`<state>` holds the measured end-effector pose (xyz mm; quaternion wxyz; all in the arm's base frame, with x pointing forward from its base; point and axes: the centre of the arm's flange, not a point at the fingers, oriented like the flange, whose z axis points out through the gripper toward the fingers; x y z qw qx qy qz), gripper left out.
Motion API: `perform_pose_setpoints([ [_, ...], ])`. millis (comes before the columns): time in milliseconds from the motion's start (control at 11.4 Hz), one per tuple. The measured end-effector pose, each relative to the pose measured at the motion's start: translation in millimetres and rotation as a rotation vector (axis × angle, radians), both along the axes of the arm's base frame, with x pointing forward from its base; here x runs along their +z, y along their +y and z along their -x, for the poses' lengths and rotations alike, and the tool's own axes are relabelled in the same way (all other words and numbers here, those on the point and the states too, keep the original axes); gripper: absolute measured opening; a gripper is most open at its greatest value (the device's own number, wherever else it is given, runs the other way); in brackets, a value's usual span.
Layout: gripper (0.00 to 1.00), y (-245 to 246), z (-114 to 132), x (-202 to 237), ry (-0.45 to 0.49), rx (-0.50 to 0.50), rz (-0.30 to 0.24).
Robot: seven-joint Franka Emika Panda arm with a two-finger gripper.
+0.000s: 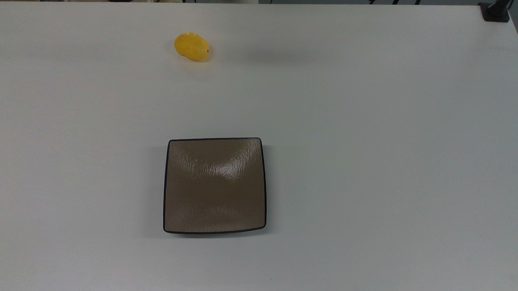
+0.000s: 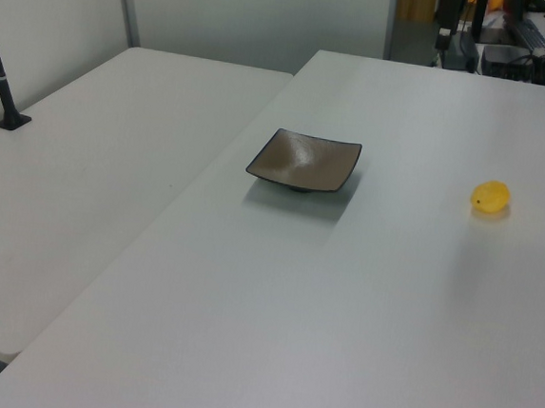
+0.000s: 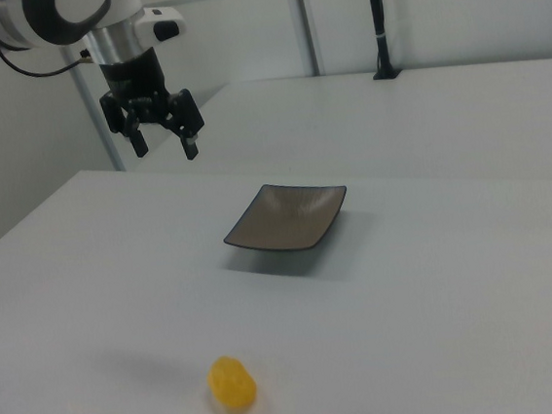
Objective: Put potatoes on a ceramic plate
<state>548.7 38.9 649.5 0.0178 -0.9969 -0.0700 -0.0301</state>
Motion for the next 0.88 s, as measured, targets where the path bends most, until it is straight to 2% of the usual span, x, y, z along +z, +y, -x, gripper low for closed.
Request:
perform_pose_setpoints([
  [876,1.0,-1,-3,-14,0.027,-0.003,0.003],
])
